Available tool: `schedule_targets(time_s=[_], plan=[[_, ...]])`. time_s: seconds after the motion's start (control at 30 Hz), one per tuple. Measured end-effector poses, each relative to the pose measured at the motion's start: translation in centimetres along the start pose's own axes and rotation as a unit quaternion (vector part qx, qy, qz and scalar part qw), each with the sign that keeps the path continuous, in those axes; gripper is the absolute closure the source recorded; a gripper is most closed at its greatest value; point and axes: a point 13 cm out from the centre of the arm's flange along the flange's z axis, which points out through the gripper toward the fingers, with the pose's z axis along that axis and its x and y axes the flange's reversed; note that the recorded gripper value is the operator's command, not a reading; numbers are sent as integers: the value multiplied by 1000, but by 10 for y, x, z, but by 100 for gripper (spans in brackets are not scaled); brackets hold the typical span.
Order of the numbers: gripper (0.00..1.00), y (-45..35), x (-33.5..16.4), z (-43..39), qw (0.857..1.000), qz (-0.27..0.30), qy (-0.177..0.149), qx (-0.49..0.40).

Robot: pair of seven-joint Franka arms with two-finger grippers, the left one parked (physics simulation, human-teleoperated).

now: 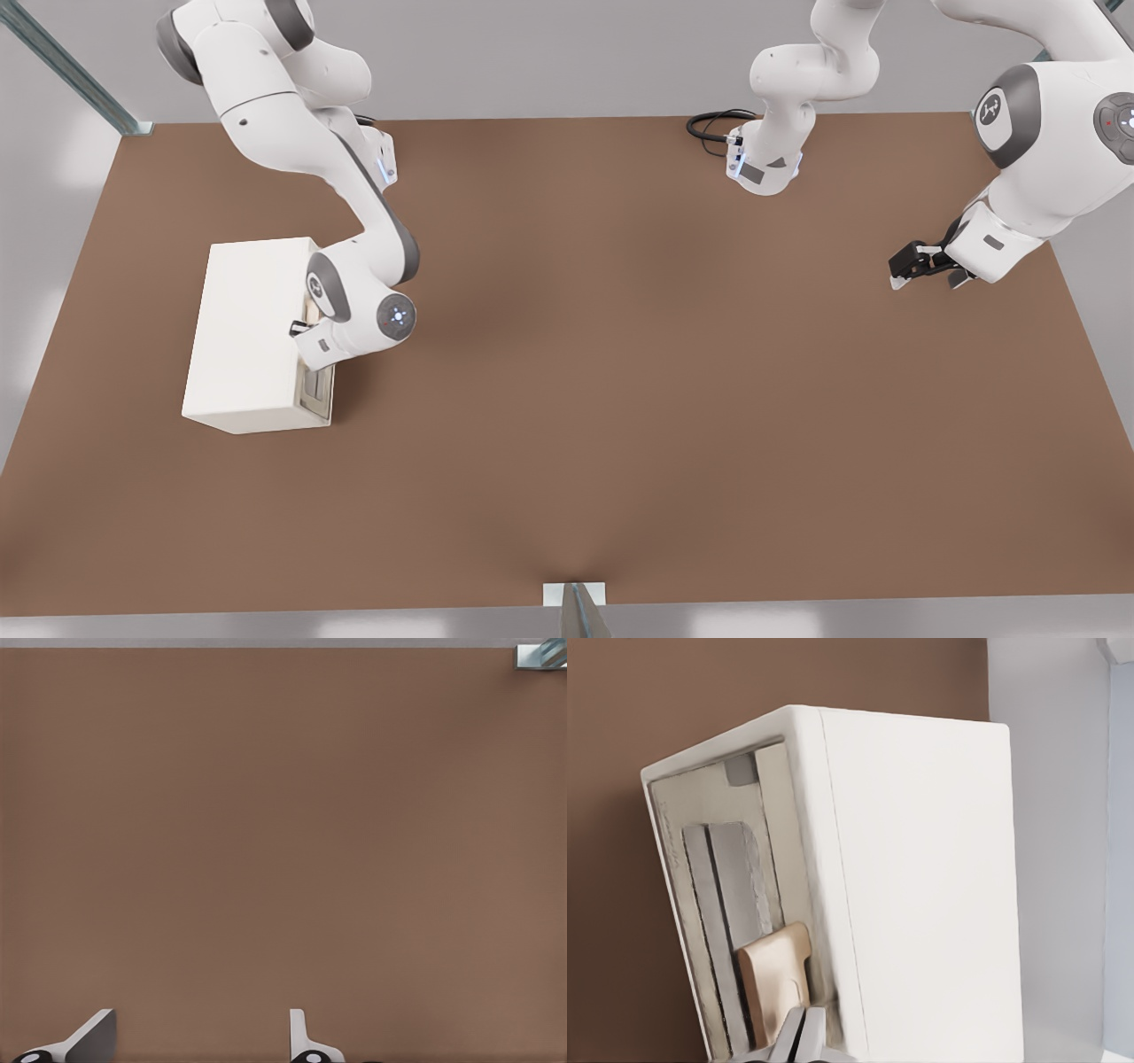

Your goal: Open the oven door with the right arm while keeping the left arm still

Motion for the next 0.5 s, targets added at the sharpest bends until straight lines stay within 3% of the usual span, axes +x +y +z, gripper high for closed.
schedule_targets(time_s=[0.3,0.4,0.43,0.47,0.5], plan=[[89,11,6,0,1000,16,0,0],[89,55,32,-43,999,-1,-12,-33],[82,81,44,-66,999,-8,-16,-52],[25,98,49,-88,997,-3,-14,-75],[0,103,48,-104,995,9,-7,-97]])
